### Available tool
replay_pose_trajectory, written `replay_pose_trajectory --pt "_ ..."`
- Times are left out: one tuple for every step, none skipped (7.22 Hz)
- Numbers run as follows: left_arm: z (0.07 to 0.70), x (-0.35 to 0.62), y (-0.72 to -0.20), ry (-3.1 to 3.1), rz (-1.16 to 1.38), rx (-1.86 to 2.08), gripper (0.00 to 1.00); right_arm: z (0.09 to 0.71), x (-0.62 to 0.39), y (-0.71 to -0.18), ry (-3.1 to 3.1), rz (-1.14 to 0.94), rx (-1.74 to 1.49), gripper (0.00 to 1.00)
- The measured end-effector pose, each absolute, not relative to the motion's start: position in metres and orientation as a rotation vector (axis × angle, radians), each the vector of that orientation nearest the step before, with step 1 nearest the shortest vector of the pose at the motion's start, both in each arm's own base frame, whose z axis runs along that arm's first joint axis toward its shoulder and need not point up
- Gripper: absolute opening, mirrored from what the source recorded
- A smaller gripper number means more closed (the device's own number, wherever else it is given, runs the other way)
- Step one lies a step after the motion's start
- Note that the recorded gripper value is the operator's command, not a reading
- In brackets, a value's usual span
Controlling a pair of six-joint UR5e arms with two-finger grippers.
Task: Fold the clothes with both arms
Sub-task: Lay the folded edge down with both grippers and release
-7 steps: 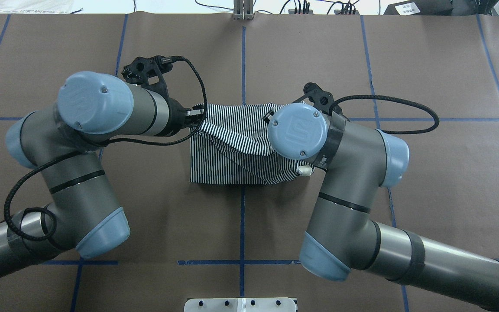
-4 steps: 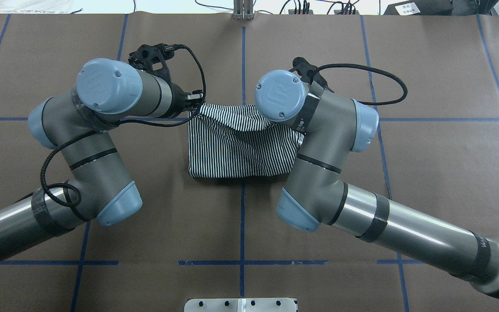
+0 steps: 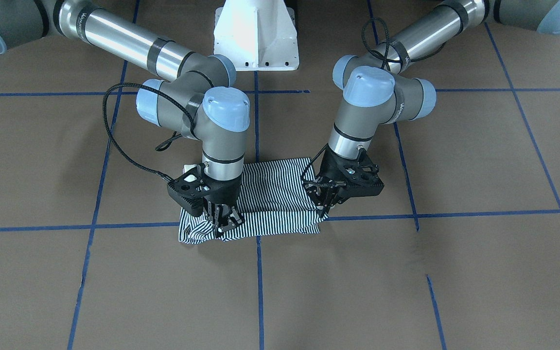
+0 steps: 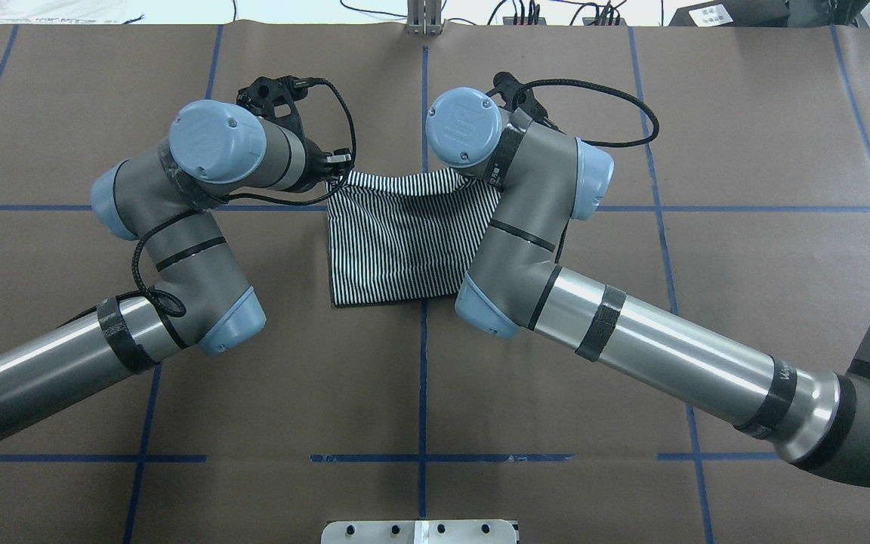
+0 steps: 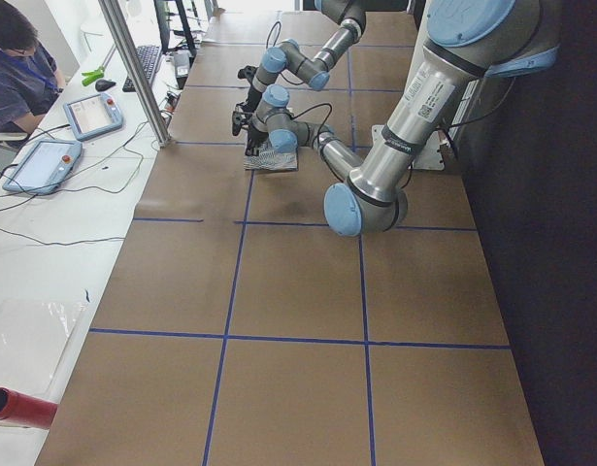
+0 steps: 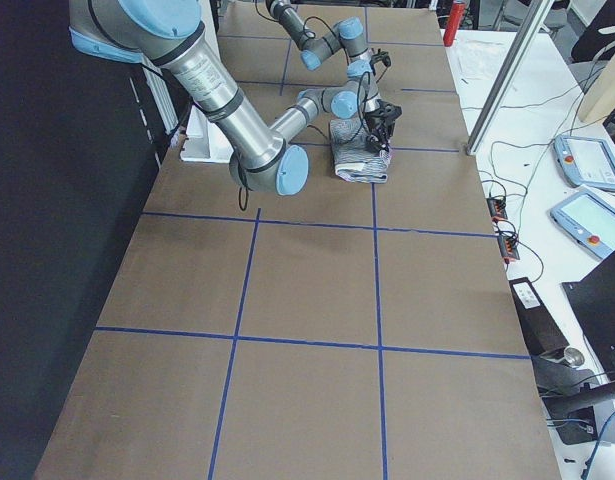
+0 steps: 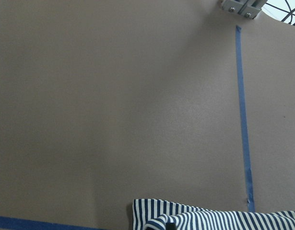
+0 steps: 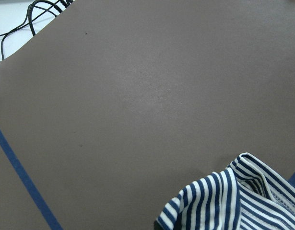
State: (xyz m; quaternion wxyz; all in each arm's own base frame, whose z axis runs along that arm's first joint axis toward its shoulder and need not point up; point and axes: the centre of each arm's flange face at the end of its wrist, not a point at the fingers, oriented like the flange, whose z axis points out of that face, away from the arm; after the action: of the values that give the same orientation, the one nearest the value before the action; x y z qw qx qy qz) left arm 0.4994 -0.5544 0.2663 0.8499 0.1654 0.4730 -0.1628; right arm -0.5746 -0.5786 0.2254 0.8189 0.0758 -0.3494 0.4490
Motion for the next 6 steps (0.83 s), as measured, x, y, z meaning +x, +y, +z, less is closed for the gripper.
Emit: replay_pose_trajectory --pt "0.269 0.501 -0.554 0.990 -0.321 0.358 1.00 0.229 -0.579 -0.576 -0.730 0.885 0.186 1.00" --pt "0.269 0.501 -0.553 0.984 -0.285 0.376 1.00 0.229 -0.582 -0.572 -0.722 0.809 0.212 1.00" --pt "0.268 0.498 -0.551 0.982 -0.250 0.394 1.00 0.222 -0.581 -0.568 -0.729 0.758 0.228 1.00" --pt "0.266 0.494 -0.549 0.984 -0.204 0.411 1.00 0.213 -0.580 -0.563 -0.743 0.719 0.237 1.00" --pt "0.266 0.492 -0.547 0.988 -0.164 0.425 1.00 0.207 -0.585 -0.553 -0.752 0.678 0.241 1.00" --pt "0.267 0.490 -0.546 0.995 -0.144 0.433 1.00 0.207 -0.598 -0.538 -0.747 0.615 0.252 1.00"
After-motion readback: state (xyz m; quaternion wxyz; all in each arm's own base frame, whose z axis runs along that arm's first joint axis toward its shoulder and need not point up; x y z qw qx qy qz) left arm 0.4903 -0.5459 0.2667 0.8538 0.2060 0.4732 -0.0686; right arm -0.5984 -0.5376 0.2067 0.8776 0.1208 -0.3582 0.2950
